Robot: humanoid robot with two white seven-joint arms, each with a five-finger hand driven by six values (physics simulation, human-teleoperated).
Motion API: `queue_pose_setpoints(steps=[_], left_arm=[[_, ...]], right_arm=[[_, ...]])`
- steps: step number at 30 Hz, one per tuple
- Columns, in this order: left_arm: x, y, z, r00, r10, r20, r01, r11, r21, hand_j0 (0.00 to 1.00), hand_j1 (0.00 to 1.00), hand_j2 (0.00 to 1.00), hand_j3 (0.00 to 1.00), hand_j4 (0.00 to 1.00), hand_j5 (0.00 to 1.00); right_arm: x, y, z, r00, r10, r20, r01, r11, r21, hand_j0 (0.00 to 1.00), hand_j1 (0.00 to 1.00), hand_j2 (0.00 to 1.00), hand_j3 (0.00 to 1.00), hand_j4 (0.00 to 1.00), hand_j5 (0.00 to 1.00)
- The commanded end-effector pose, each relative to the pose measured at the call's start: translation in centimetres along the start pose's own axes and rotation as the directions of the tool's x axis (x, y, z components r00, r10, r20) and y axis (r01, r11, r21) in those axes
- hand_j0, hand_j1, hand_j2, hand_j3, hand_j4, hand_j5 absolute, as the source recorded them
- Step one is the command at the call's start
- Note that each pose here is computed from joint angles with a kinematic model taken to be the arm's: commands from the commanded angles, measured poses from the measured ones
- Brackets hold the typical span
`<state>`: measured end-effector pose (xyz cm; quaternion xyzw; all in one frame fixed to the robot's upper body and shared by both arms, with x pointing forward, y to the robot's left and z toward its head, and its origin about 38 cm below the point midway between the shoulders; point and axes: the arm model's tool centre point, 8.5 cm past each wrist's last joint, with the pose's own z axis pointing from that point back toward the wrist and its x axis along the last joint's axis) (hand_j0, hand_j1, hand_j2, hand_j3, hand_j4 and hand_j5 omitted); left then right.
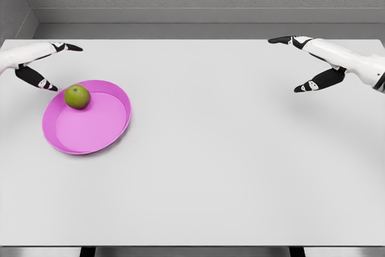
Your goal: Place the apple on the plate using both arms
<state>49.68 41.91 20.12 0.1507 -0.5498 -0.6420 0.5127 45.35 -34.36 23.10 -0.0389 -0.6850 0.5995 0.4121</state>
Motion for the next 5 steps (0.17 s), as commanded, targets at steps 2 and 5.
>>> queue_pose_setpoints(steps=[2, 5], left_arm=[[-0.47, -0.1, 0.03, 0.999, 0.03, -0.01, -0.03, 0.999, 0.015, 1.0, 1.0, 1.0, 1.0, 1.0, 1.0], [-0.71, -0.08, 0.17, 0.999, 0.035, -0.017, -0.034, 0.999, 0.018, 1.0, 1.0, 1.0, 1.0, 1.0, 1.0]], right_arm=[[0.02, -0.07, 0.01, 1.0, -0.006, 0.002, 0.006, 1.0, -0.005, 1.0, 1.0, 1.0, 1.0, 1.0, 1.0], [0.02, -0.07, 0.01, 1.0, -0.006, 0.002, 0.006, 1.0, -0.005, 1.0, 1.0, 1.0, 1.0, 1.0, 1.0]])
